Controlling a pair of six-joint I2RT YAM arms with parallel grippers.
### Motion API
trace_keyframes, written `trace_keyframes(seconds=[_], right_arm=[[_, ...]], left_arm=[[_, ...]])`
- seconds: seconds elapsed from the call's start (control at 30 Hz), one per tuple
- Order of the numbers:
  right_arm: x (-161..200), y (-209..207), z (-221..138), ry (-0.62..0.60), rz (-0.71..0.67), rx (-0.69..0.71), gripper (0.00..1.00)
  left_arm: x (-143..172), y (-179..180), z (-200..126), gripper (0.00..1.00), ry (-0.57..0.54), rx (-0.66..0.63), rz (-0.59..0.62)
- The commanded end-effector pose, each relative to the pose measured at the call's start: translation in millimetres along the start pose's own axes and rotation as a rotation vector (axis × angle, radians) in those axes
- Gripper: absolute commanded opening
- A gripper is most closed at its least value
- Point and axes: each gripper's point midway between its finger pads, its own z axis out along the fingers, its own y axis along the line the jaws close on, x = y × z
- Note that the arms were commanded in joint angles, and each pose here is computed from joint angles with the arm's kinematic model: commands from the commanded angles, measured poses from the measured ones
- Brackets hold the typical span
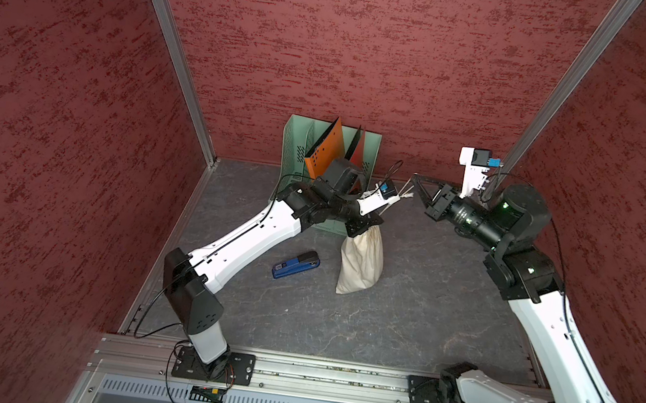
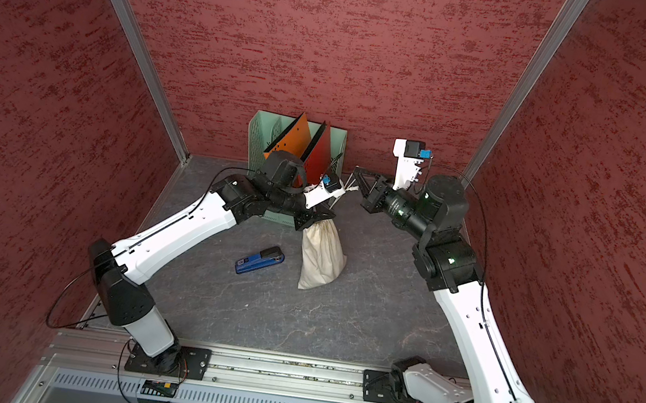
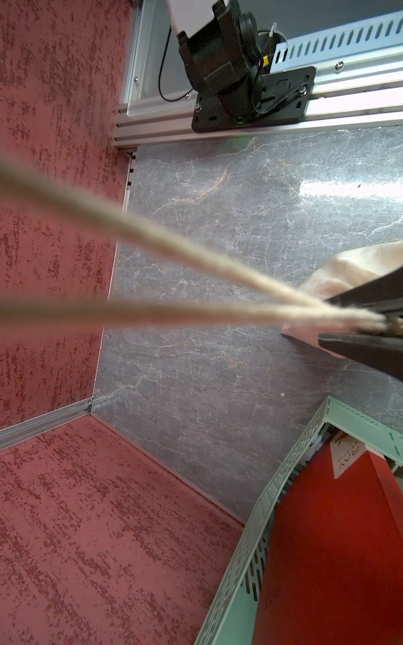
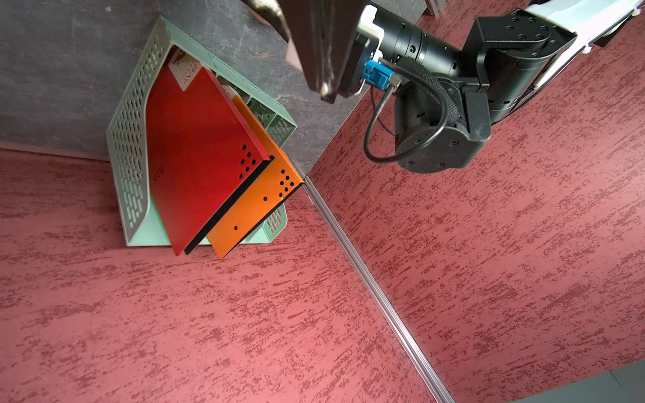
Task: Close the soil bag
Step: Frap the soil bag at the center of the board.
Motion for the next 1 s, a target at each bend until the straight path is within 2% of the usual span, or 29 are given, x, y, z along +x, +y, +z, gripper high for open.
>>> trace_keyframes(seconds=[0.0, 0.5, 0.97], right_arm=[[-93, 62, -43, -0.323, -0.164, -0.108, 0.00], [-103, 63, -39, -0.327, -0.182, -0.092, 0.00], [-123, 66, -42, -0.352, -0.251, -0.028, 0.00]], left_arm=[[65, -3, 6, 0.13, 0.252, -0.001, -0.035], [81, 7, -2, 0.13, 0.330, -0.074, 0.015], [95, 1, -10, 0.13, 0.387, -0.065, 0.009]])
